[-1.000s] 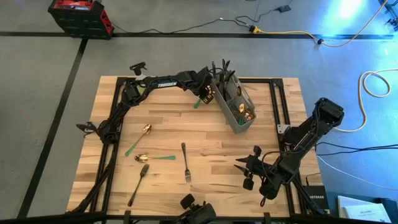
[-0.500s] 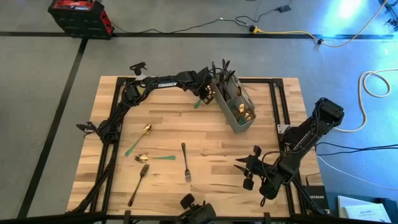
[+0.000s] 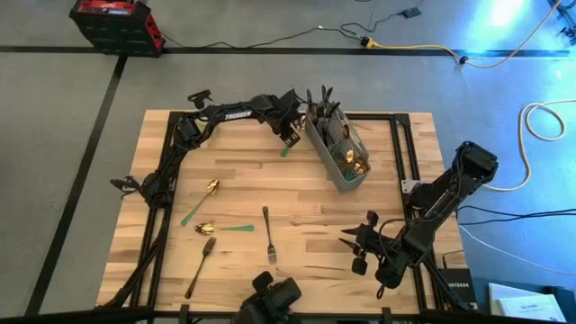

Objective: Sort silverware
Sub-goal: Put the green spoon into the silverware basket

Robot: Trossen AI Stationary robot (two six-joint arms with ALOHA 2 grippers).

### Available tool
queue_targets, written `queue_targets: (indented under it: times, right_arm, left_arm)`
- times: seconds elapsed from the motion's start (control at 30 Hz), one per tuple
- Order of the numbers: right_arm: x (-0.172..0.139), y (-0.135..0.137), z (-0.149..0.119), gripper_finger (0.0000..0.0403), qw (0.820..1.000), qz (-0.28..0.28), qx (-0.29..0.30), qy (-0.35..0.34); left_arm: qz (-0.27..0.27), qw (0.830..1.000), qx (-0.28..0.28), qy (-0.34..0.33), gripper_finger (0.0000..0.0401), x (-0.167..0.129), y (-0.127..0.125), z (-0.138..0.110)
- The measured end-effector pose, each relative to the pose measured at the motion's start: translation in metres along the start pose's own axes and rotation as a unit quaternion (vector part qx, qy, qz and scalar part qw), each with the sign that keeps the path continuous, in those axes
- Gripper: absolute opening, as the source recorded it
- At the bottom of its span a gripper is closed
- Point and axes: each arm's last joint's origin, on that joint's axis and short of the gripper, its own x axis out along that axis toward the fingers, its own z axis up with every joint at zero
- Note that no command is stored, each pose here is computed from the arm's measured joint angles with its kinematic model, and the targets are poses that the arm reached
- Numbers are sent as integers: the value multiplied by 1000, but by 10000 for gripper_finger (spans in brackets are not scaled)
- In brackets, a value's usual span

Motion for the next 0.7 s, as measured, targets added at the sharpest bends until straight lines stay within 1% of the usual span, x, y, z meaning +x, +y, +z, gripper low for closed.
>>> queue_targets:
  times: [0.07, 0.17, 0.27, 0.33, 0.4, 0.47, 0.57, 0.63, 0.7]
  right_arm:
    - [0, 0, 0, 99, 1000, 0, 0, 0]
    - [0, 0, 0, 99, 1000, -4, 0, -7]
    - [1, 0, 3, 99, 999, -14, 4, -35]
    - [5, 0, 9, 99, 998, -25, -11, -55]
    - [9, 1, 16, 99, 996, -37, -31, -72]
    - [14, 2, 26, 99, 994, -50, -50, -88]
    - [25, 0, 45, 99, 989, -73, -89, -94]
    - [35, -5, 61, 99, 988, -88, -90, -87]
    - [48, -14, 74, 96, 990, -87, -86, -64]
  left_arm:
    - [2, 1000, -6, -7, 76, -2, 4, 3]
    - [-11, 1000, -11, -9, 76, -2, 6, 3]
    - [-15, 1000, 16, -9, 76, -1, 5, 3]
    - [-13, 999, 32, -11, 76, -2, 4, 3]
    - [-9, 999, 36, -19, 76, -8, 6, 4]
    - [-7, 998, 38, -39, 76, -19, 7, 9]
    - [14, 997, 36, -61, 76, -40, 13, 13]
    - [20, 997, 40, -65, 76, -56, 17, 13]
    - [26, 996, 38, -78, 76, -73, 21, 10]
